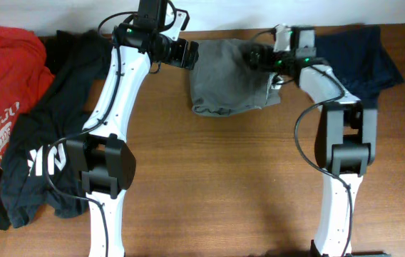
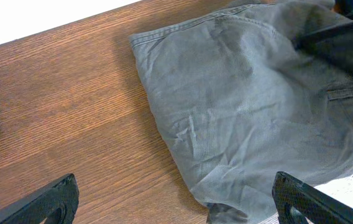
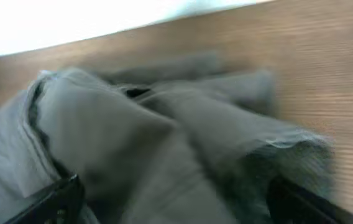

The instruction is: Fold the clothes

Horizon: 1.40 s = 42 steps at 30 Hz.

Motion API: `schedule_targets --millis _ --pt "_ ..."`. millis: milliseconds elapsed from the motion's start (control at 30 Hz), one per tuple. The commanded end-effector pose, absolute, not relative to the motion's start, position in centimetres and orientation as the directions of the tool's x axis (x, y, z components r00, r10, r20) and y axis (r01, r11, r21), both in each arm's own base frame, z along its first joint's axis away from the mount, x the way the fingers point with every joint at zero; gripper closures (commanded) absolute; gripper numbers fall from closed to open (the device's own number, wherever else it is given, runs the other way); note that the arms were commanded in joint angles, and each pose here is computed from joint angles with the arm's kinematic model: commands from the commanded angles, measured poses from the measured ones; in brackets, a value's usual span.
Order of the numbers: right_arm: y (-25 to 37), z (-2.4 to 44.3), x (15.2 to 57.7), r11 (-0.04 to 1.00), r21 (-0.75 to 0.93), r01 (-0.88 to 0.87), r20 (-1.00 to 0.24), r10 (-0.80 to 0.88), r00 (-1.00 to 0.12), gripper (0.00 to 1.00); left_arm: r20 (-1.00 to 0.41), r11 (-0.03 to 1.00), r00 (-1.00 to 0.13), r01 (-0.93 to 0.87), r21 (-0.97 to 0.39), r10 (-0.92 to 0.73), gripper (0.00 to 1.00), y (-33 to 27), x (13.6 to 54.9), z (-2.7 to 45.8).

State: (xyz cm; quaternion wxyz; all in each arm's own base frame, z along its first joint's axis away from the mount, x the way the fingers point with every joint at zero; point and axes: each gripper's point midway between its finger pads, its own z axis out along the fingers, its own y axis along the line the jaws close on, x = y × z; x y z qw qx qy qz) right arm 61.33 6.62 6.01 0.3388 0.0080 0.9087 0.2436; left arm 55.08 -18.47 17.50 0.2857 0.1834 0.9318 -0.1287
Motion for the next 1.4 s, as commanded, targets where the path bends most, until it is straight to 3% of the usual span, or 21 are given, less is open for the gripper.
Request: schedule_targets --millis 0,233,800,900,933,1033,1100,1367 --pt "3.5 12.3 62.4 0.892 0.426 -0.155 -0.671 0.196 -0.715 0.01 -0.620 0.911 -0.735 0.405 -0.075 0.275 0.01 -17.5 55.2 20.2" --pt "2.3 10.1 60.2 0.908 0.390 -0.154 -0.599 0.123 -0.791 0.01 -0.593 0.938 -0.753 0.347 0.009 0.284 0.01 -15.4 55.4 19.7" --pt "6.4 -0.5 55.9 0.877 0.459 -0.140 -0.358 0.038 -0.933 0.06 -0.530 0.950 -0.804 0.311 0.014 0.271 0.01 -13.1 54.4 18.6" --pt "6.7 -1.4 55.6 0.874 0.466 -0.136 -0.339 0.034 -0.940 0.19 -0.529 0.950 -0.804 0.311 0.014 0.271 0.01 -13.1 54.4 18.6" --pt "6.9 -1.3 55.5 0.870 0.472 -0.140 -0.339 0.032 -0.940 0.31 -0.529 0.950 -0.804 0.311 0.014 0.271 0.01 -13.1 54.4 18.6" --pt "8.0 -1.1 55.4 0.856 0.492 -0.159 -0.339 0.021 -0.940 0.80 -0.530 0.951 -0.804 0.310 0.014 0.270 0.01 -13.1 54.4 18.6" --pt "9.0 -0.6 55.2 0.830 0.528 -0.178 -0.340 0.015 -0.940 0.95 -0.530 0.950 -0.804 0.311 0.014 0.271 0.01 -13.1 54.4 18.6" --pt "9.3 4.8 56.5 0.731 0.663 -0.162 -0.357 0.118 -0.927 0.96 -0.530 0.950 -0.804 0.311 0.014 0.271 0.01 -13.1 54.4 18.6"
